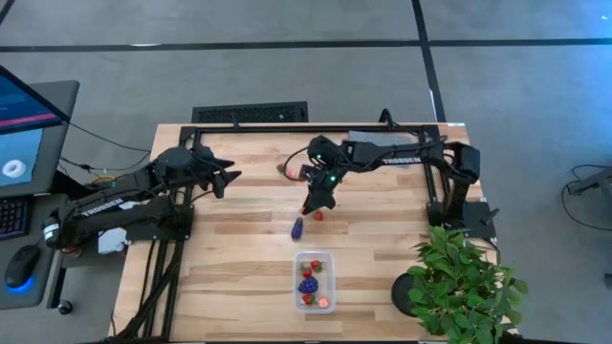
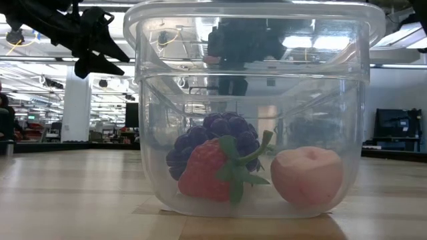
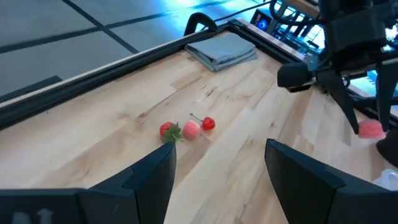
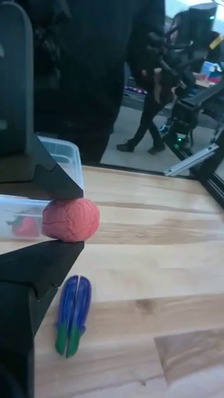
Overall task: Pick and placing Produce into tupperware
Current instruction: Put the pink peach into the transparent bin
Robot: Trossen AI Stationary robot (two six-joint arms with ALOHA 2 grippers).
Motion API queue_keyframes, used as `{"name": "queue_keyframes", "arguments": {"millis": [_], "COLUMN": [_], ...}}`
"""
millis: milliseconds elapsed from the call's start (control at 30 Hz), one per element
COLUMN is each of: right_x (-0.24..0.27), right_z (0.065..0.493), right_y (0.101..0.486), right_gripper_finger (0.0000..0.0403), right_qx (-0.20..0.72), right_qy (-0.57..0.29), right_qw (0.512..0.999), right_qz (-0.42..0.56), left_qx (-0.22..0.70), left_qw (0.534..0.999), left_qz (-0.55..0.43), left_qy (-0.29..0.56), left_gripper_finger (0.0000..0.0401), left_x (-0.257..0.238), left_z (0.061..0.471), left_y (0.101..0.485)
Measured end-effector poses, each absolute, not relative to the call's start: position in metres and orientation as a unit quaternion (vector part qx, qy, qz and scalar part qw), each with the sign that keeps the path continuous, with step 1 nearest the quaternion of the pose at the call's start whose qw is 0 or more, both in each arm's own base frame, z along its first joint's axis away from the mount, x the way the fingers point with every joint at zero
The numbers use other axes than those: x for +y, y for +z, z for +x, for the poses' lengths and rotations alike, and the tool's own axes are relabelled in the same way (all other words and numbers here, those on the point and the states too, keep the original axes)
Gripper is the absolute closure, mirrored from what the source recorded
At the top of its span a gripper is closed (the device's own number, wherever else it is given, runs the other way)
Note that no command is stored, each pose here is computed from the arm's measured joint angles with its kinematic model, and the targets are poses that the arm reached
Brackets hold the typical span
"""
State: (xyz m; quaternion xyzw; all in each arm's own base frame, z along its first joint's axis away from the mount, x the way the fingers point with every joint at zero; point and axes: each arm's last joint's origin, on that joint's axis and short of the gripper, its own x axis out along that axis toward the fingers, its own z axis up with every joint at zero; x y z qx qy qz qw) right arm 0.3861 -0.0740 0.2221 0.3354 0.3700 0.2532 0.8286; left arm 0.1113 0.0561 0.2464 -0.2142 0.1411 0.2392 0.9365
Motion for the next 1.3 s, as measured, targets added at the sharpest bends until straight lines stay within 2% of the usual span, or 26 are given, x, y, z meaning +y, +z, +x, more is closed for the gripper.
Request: {"name": "queue_keyframes", "arguments": {"millis": [467, 700, 1300], "right_x": [-0.046, -0.03, 0.034], "right_z": [0.39, 0.385, 0.383], "right_y": [0.222, 0.216, 0.213], "right_gripper_finger": [0.0271, 0.0271, 0.0271], "right_qx": [0.377, 0.414, 0.442], "right_qy": [0.291, 0.307, 0.36], "right_qw": [0.826, 0.806, 0.787], "right_qz": [0.303, 0.29, 0.234], "left_qx": [0.119, 0.116, 0.084], "left_qw": [0.933, 0.927, 0.923], "left_qz": [-0.26, -0.286, -0.304], "left_qy": [0.22, 0.211, 0.219], "left_gripper_finger": [0.0166, 0.0166, 0.0166], "left_x": [0.05, 0.044, 0.024], "left_z": [0.115, 0.118, 0.124], "left_y": [0.249, 0.249, 0.253]}}
